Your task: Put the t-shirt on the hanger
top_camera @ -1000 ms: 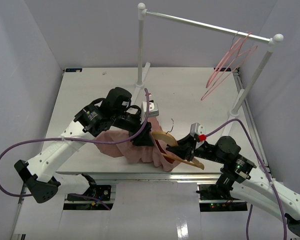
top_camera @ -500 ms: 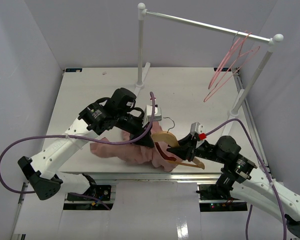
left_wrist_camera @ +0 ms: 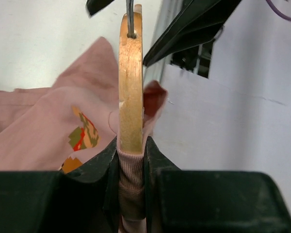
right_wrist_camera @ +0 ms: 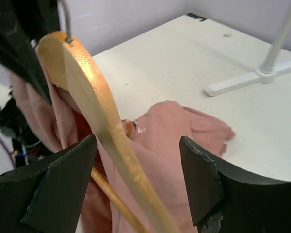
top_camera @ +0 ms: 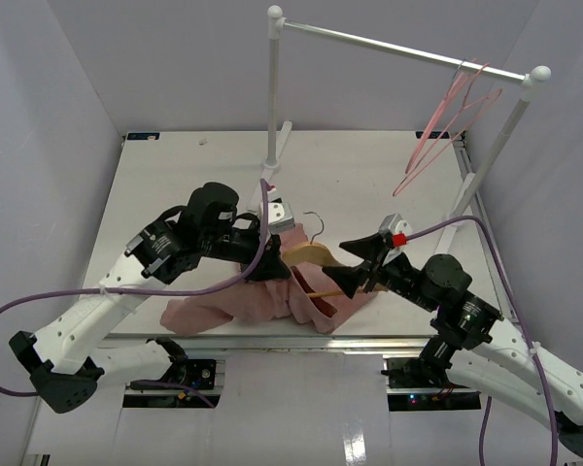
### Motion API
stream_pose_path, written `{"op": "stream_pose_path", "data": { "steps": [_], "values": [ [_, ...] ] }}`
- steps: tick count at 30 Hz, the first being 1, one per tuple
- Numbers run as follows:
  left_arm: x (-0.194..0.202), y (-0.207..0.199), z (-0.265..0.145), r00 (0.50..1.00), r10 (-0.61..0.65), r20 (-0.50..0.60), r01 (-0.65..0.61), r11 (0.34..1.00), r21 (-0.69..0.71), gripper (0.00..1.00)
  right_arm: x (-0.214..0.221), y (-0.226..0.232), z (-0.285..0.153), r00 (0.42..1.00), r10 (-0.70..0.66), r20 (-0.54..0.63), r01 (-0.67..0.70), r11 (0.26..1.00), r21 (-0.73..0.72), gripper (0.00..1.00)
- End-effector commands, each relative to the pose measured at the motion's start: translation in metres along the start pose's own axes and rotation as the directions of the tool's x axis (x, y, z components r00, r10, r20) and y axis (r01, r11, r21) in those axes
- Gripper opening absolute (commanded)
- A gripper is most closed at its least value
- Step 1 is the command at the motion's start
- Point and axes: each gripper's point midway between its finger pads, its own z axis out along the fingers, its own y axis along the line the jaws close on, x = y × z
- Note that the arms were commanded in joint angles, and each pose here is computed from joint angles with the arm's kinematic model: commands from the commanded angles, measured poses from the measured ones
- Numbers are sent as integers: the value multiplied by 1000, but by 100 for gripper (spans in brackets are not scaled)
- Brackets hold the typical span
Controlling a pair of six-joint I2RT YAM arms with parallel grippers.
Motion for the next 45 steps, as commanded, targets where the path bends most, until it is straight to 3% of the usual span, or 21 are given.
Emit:
{"op": "stream_pose_path", "data": {
  "steps": [1,9,16,23,39,45],
  "values": [
    [-7,28,-20,992,-35,118,62,970,-234,0,-41,-32,-7,989,94,111,-117,969,220,78],
    [14,49,-29,972,-118,202,189,905,-382,0,-21,-43,1,967,235,94,-252,920,299,71],
    [23,52,-26,958,-140,252,232,892,-388,0,43,-27,21,933,352,-75,-325,915,239,58],
    [22,53,-24,951,-123,283,229,895,-382,0,99,-28,21,899,415,-141,-369,891,265,48],
    [16,51,-22,944,-116,309,230,903,-362,0,127,-23,41,860,495,-125,-440,843,310,46],
    [16,53,-20,945,-110,308,224,904,-365,0,132,-20,41,850,506,-143,-448,840,307,50]
  ]
}}
